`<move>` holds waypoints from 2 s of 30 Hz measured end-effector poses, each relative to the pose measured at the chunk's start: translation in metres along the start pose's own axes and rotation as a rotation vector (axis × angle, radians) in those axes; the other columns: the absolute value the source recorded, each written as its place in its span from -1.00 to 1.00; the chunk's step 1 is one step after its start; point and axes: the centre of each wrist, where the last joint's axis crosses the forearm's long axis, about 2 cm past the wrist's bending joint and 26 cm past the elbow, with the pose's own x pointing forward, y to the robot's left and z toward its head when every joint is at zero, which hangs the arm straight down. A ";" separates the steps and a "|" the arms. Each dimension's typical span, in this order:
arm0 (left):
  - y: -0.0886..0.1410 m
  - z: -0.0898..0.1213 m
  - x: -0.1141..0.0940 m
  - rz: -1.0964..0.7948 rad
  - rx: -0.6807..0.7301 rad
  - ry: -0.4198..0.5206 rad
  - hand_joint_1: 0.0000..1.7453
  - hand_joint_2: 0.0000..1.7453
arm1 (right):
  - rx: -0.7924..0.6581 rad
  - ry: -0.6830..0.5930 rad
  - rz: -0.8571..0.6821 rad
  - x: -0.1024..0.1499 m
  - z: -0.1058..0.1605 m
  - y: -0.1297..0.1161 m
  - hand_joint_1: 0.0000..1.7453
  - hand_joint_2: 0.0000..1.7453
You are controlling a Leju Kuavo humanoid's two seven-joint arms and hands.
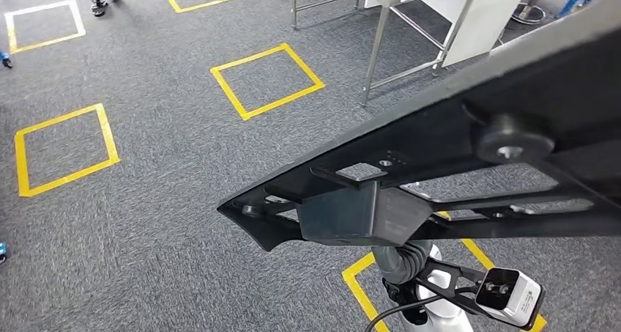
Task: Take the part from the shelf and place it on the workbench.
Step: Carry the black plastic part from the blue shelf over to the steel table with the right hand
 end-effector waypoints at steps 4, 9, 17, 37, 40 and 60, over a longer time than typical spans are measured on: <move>-0.002 0.000 0.001 0.003 -0.002 0.000 -1.00 -1.00 | 0.001 -0.001 -0.005 0.001 0.001 -0.001 1.00 1.00; -0.003 0.000 0.001 0.005 -0.003 0.001 -1.00 -1.00 | 0.009 0.001 -0.009 0.001 0.002 -0.002 1.00 1.00; -0.001 0.001 -0.003 0.006 0.011 0.004 -1.00 -1.00 | 0.001 0.015 -0.007 0.001 0.005 -0.001 1.00 1.00; 0.008 -0.002 0.003 0.028 0.050 -0.039 -1.00 -1.00 | -0.017 0.053 0.011 0.001 0.016 -0.001 1.00 1.00; 0.010 -0.002 0.003 0.028 0.054 -0.039 -1.00 -1.00 | -0.018 0.056 0.012 0.001 0.017 -0.001 1.00 1.00; 0.017 -0.003 0.004 0.056 0.074 -0.045 -1.00 -1.00 | -0.024 0.073 0.003 0.002 0.023 -0.001 1.00 1.00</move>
